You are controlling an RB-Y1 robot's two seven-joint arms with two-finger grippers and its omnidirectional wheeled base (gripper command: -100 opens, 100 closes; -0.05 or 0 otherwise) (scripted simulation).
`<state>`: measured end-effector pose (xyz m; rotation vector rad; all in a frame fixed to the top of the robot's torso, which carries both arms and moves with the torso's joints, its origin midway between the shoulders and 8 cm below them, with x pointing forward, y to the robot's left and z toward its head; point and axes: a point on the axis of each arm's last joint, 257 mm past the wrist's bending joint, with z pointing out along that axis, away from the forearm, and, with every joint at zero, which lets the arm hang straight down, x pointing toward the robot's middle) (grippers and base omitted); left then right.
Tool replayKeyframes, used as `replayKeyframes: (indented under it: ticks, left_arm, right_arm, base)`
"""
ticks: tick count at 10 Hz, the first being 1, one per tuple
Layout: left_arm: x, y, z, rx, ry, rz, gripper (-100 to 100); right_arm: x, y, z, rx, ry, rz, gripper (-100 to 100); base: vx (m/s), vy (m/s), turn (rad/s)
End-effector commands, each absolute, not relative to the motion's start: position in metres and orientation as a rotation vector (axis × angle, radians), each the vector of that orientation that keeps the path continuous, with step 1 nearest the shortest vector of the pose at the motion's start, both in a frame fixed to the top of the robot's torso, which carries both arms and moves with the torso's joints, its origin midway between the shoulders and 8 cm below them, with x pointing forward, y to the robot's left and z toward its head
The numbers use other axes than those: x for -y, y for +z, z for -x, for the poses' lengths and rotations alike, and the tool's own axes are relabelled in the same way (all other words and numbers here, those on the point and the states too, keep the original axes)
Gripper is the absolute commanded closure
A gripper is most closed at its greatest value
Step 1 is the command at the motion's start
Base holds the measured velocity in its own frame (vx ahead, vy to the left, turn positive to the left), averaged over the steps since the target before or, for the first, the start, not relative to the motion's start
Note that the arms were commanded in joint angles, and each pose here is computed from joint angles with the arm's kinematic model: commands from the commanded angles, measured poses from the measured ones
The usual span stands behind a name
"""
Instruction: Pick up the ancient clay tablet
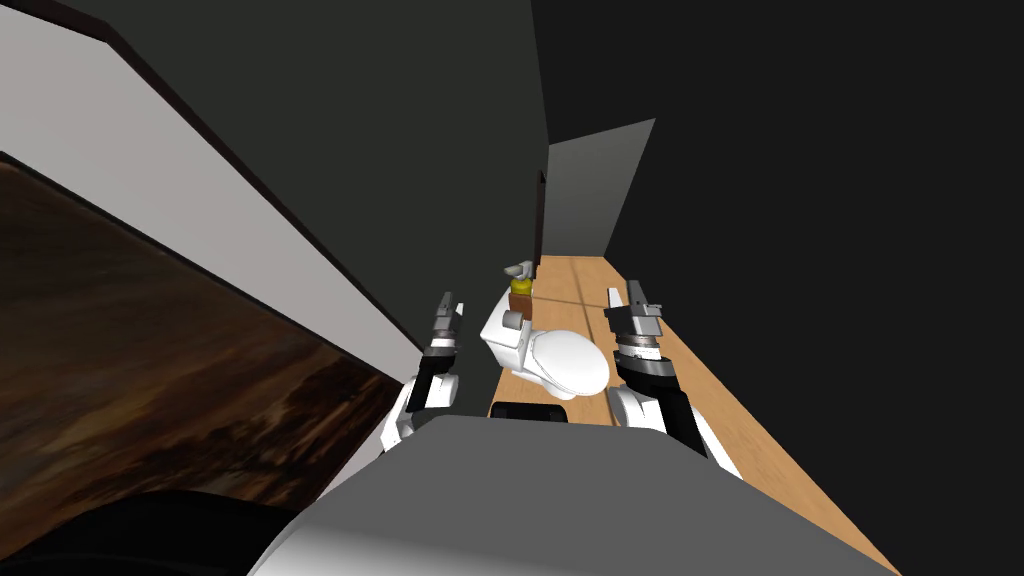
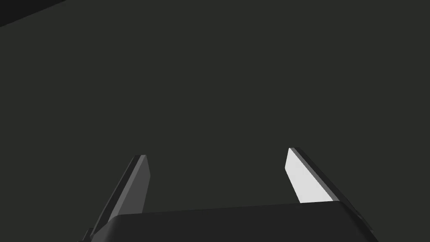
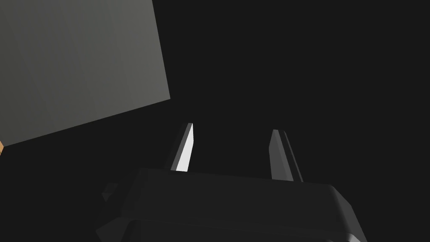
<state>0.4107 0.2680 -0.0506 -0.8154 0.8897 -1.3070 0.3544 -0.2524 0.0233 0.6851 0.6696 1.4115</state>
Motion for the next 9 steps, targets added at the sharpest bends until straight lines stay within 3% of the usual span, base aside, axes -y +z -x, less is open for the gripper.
replayKeyframes:
  ticks: [1,9]
  left_arm:
    - [-0.267,-0.059,-0.427,-0.932,-1.29,0.829,-100]
    - [-0.266,-0.095,-0.49,-1.083,-1.198,0.928,-100]
  right_arm:
    - [0.252,0.023,-0.354,-0.67,1.411,-0.685,0]
    - [0.252,0.023,-0.354,-0.67,1.411,-0.685,0]
  base:
    - [-0.014,-0.019,0.026]
    - [-0.015,-0.018,0.023]
